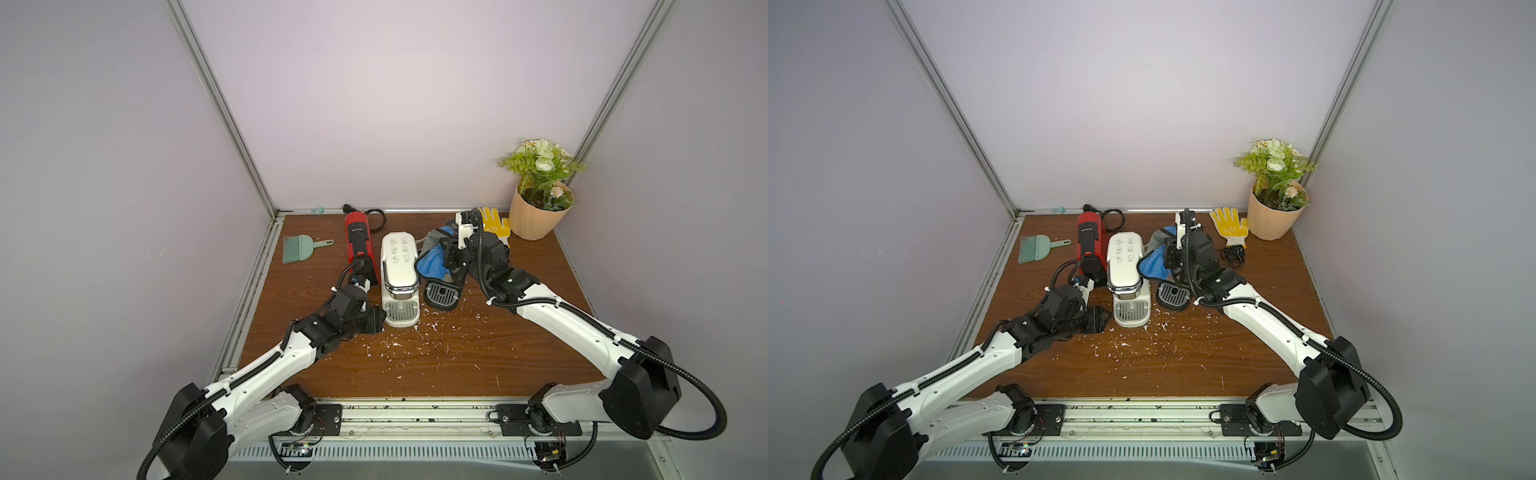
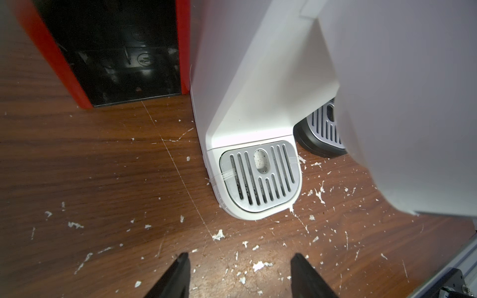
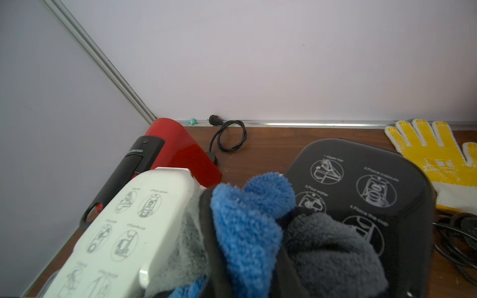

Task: Wipe the surface of a coffee machine
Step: Wipe the dirt from the surface of the coffee machine, then adjust the coffee machine at the center of the board.

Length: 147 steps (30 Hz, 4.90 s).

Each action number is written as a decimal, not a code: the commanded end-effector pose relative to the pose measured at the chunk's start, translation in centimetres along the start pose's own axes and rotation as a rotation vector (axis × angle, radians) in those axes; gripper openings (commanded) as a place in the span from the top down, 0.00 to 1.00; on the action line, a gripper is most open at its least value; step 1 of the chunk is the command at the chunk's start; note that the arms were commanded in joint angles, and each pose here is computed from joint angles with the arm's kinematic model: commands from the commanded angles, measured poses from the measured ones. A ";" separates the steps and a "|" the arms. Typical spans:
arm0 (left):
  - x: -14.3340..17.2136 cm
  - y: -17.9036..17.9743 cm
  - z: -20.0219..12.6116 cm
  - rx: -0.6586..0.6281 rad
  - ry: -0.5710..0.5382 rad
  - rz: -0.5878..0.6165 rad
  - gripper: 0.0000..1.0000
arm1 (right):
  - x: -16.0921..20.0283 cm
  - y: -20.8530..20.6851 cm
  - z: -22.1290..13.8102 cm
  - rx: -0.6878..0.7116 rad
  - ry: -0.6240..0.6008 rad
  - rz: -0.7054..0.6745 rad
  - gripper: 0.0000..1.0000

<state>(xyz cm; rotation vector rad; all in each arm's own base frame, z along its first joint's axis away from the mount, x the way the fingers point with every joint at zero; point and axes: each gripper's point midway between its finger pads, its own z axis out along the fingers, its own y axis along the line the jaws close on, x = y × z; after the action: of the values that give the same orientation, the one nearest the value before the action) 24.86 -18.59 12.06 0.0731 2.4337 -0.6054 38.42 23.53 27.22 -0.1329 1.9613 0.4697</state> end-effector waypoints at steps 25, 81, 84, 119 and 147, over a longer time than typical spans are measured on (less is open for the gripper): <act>1.3 1.4 4.2 -0.006 -0.003 -0.039 0.37 | -0.9 15.0 -9.4 -0.507 0.084 -0.184 0.96; 1.2 1.6 4.4 -0.024 0.004 -0.073 0.38 | 6.1 -0.1 5.1 0.222 0.296 -0.192 0.98; 1.0 1.3 4.6 -0.018 0.005 -0.070 0.38 | 5.7 -1.1 4.2 0.229 0.293 -0.193 0.98; 0.2 0.3 4.8 0.009 0.012 -0.054 0.38 | 9.9 -4.2 2.0 0.186 0.391 -0.181 0.97; 0.3 0.1 4.3 0.030 0.004 -0.059 0.38 | -0.4 1.2 -1.0 0.055 0.123 -0.160 0.97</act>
<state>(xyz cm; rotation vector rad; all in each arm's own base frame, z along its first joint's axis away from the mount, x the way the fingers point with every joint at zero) 26.58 -20.42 8.25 0.0360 2.4571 -0.6486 38.18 23.37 24.53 -0.2790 2.1305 0.2253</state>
